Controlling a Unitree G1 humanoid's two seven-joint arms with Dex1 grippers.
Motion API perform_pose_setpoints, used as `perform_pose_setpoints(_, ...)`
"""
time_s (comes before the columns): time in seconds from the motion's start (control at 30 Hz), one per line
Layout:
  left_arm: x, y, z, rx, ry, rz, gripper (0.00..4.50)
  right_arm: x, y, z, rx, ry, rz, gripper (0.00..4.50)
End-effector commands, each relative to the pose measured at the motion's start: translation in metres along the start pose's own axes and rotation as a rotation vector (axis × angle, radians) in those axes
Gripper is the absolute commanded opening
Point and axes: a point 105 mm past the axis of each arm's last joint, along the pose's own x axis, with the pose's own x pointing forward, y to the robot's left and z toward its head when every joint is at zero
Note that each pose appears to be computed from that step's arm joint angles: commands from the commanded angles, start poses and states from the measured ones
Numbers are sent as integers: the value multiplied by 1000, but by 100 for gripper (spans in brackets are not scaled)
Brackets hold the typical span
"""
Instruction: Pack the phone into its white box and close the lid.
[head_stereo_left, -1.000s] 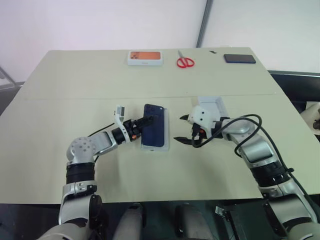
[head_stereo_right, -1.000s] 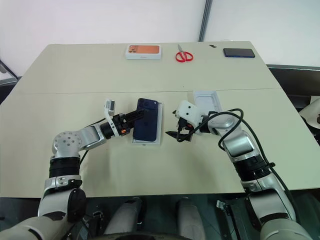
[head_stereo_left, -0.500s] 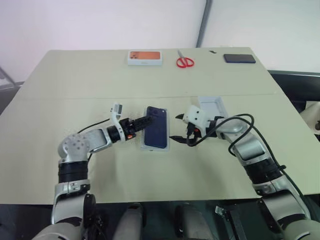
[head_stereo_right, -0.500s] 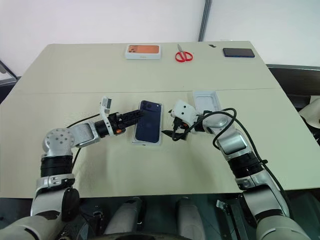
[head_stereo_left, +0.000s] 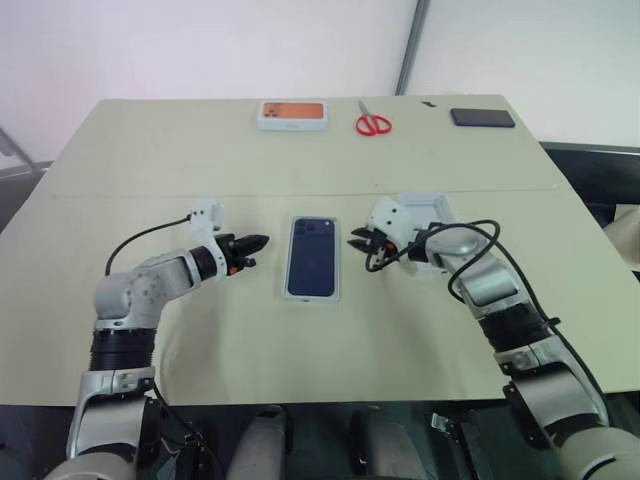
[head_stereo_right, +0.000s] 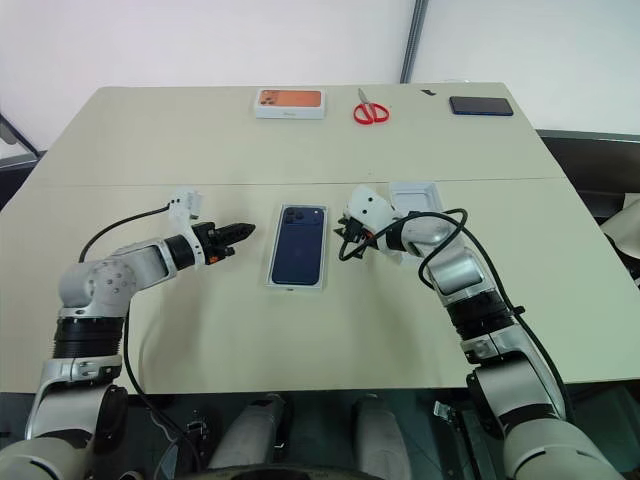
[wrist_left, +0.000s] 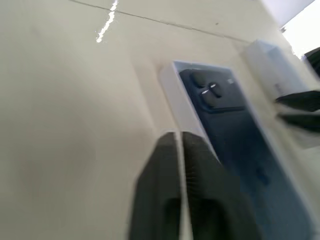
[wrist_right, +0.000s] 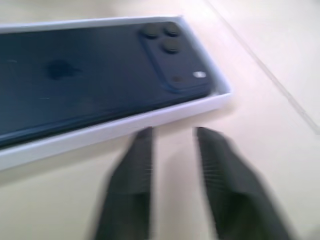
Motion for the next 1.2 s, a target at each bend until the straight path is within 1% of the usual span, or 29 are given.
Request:
perform_pose_setpoints(0.03,11,-10,-5,108,38,-36,0,4,1,5,-54,-13,6,5)
perform_pose_setpoints(0.13,19,-11,-17,173,95,-35,0,9,7,5,-75,-12,13,5)
perform_pose_setpoints(0.2,24,-17,-23,206,118,-69,0,13,14,8,-56,-31,27,5)
perform_pose_setpoints(0.3,33,-29,-23,189,111,-119,0,18,22,10,-56,-40,45,5)
perform_pose_setpoints(0.4,40,-45,-21,168,106,-183,0,18,23,11,-57,-42,49,5)
perform_pose_setpoints(0.5,51,-58,-18,175,104,-230,0,10,15,5,-67,-20,35,5)
perform_pose_setpoints(0.6,59,-72,-10,127,81,-288,0,-1,3,-5,-78,19,10,5)
perform_pose_setpoints(0.7,67,-81,-15,167,108,-316,0,-13,-7,-15,-80,54,-17,5)
perform_pose_setpoints(0.8,73,-92,-18,178,122,-356,0,-22,-10,-24,-75,82,-25,5)
perform_pose_setpoints(1.03,83,-98,-24,191,134,-367,0,-34,-6,-33,-61,108,-32,5)
perform_pose_setpoints(1.2,85,-95,-22,196,130,-362,0,-39,-7,-36,-66,124,-46,5)
